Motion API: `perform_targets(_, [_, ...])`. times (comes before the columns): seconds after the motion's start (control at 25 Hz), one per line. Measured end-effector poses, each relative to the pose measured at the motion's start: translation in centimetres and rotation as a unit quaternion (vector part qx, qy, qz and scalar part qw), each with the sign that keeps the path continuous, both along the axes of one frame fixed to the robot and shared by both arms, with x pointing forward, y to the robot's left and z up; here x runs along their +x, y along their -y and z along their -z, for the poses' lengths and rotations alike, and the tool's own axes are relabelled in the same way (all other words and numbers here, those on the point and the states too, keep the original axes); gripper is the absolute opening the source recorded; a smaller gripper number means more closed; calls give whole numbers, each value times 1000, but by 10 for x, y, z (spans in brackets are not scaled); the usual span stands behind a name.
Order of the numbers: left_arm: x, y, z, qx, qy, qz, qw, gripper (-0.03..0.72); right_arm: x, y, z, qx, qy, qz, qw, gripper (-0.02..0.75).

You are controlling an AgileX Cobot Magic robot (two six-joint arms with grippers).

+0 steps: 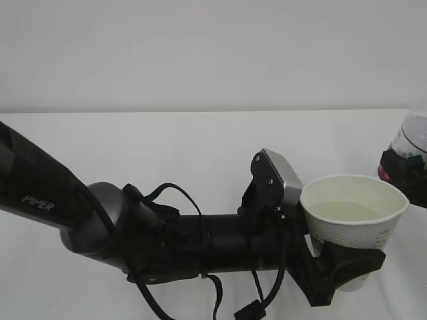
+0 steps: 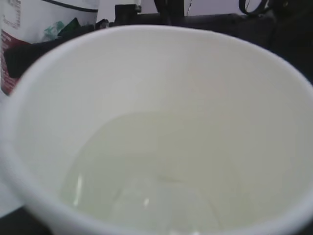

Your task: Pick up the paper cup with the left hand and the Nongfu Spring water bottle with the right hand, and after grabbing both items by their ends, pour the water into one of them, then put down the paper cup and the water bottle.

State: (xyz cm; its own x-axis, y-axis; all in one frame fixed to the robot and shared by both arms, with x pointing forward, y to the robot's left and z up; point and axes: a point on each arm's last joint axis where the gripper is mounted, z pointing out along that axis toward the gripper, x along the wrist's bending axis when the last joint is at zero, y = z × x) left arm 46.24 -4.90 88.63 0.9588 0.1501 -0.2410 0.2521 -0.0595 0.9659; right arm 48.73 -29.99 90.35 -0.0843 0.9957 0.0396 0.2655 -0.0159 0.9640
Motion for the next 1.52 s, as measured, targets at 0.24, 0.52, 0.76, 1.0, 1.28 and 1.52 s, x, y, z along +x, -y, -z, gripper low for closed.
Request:
perform_targets(0.24, [0,0,0,0,0,0,1000,537,4,1,11,3,-19,6,1000,449])
perform_targets(0.52, [0,0,0,0,0,0,1000,537,18,2,16,9,-17,9,1000,449])
perform_targets(0.76, [0,0,0,0,0,0,1000,536,30,3,25,10,-22,10,1000,449])
perform_targets(1.0, [0,0,0,0,0,0,1000,536,35,3,31,11,-27,11,1000,449])
perform_targets(1.28, [0,0,0,0,0,0,1000,536,36,4,32,11,-28,11,999,449])
perform_targets(1.52, [0,0,0,0,0,0,1000,536,36,3,32,11,-28,10,999,449])
